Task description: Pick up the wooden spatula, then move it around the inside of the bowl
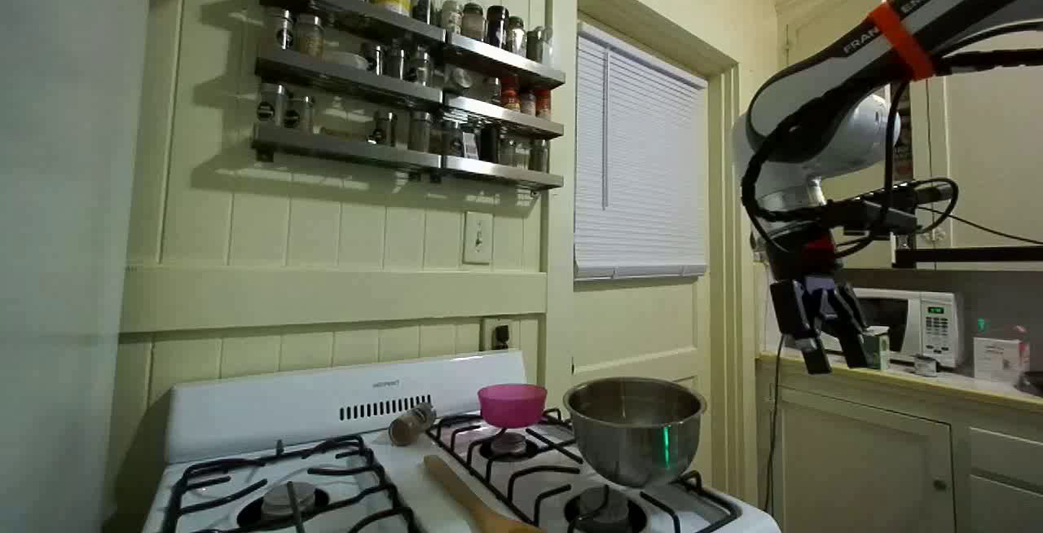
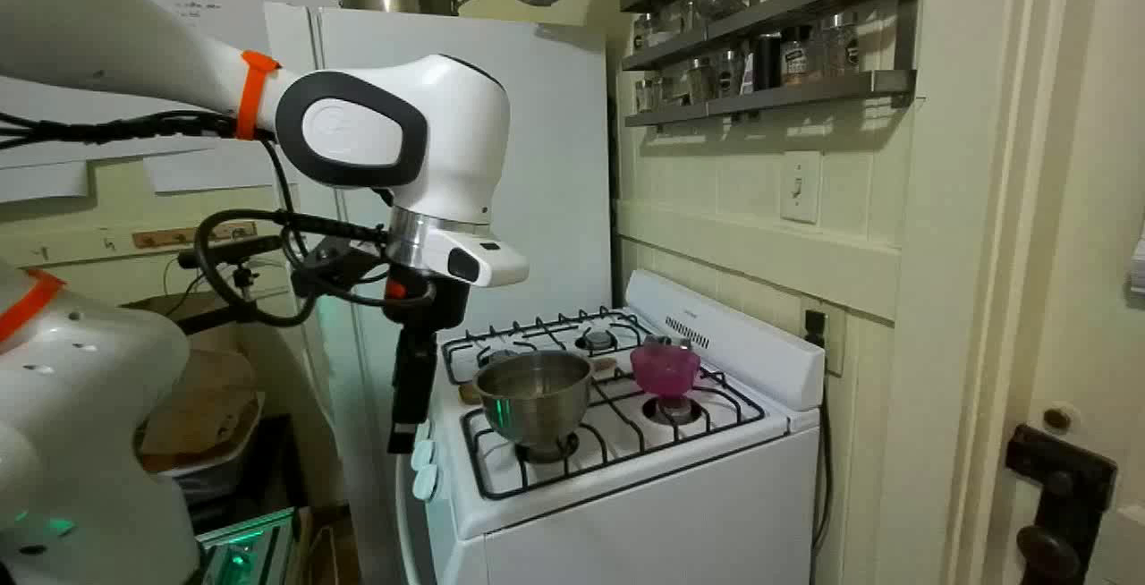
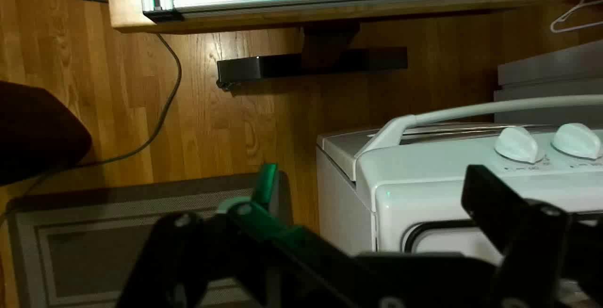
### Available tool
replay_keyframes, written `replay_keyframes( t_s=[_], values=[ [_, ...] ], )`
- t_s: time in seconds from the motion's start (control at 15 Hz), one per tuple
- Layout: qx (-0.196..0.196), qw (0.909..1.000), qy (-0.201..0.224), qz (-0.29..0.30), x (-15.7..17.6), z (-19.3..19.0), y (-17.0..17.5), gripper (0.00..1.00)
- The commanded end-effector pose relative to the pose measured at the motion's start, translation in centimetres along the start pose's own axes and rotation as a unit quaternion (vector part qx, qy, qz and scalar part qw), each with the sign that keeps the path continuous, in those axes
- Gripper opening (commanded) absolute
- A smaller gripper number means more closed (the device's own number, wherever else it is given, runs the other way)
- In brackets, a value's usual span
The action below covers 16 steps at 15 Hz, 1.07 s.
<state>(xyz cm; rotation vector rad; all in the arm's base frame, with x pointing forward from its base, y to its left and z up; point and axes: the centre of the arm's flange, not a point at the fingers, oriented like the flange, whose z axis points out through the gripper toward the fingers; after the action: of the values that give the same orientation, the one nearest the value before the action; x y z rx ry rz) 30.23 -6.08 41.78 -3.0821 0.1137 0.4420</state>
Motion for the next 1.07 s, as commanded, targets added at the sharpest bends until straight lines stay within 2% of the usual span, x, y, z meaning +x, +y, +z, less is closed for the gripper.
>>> replay_keyframes(
  t_s=[0.0, 0.33, 0.47, 0.53, 0.73, 1.0],
  values=[
    [0.000, 1.0000, 0.000, 0.000, 0.0, 0.0, 0.0, 1.00],
    [0.000, 1.0000, 0.000, 0.000, 0.0, 0.0, 0.0, 1.00],
    [-0.001, 1.0000, 0.002, -0.003, 1.2, -0.5, -2.0, 1.00],
    [-0.005, 0.9999, 0.006, -0.010, 1.6, -0.8, -3.3, 1.00],
    [-0.005, 0.9993, 0.027, -0.025, 3.7, -3.0, -9.8, 1.00],
    [-0.023, 0.9938, 0.107, -0.016, 8.3, -7.6, -18.2, 1.00]
  ],
)
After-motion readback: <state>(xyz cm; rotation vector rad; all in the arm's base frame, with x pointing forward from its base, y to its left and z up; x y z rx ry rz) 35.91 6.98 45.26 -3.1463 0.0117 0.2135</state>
